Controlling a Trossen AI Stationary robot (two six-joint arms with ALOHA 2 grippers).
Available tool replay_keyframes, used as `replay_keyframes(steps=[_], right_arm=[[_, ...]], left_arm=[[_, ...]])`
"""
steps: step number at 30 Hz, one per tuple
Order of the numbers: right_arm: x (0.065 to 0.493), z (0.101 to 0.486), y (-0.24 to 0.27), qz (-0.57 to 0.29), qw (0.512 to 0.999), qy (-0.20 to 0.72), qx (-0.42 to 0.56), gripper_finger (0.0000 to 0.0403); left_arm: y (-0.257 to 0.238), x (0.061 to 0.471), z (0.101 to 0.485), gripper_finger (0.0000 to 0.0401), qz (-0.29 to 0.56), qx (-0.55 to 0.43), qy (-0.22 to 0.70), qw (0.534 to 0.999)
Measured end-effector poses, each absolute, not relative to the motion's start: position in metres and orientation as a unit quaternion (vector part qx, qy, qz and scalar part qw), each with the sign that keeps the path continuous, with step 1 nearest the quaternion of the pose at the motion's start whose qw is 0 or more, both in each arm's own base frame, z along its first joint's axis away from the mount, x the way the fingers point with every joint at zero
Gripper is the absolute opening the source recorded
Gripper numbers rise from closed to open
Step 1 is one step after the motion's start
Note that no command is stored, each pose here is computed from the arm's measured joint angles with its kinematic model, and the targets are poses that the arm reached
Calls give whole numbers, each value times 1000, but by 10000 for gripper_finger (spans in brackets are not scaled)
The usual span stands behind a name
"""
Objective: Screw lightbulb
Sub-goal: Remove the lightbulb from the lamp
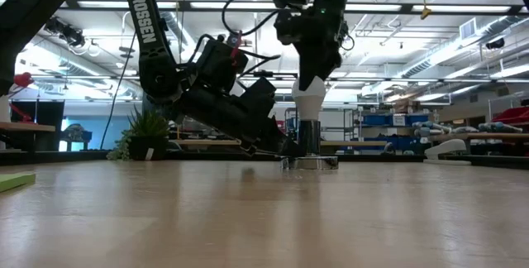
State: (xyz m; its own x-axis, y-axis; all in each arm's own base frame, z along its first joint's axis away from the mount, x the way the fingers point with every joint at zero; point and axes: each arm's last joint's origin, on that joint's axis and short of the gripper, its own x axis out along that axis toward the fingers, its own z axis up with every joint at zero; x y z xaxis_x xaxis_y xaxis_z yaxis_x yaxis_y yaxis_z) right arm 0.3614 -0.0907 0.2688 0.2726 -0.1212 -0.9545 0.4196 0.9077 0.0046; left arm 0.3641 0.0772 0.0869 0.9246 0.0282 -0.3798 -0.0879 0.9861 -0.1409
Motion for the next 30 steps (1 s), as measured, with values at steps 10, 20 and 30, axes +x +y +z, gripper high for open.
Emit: replay_keyframes(steps=[10, 20, 30], right_arm=[[360, 269, -91, 37, 784, 605, -134, 292], [358, 281, -73, -67, 798, 594, -72, 324], [359, 286, -69, -209, 799, 541, 160, 338]], left_arm=[[78, 364, 87, 0, 31, -78, 192, 978], [77, 364, 87, 0, 29, -78, 192, 978], [77, 364, 87, 0, 29, -78, 192, 978]])
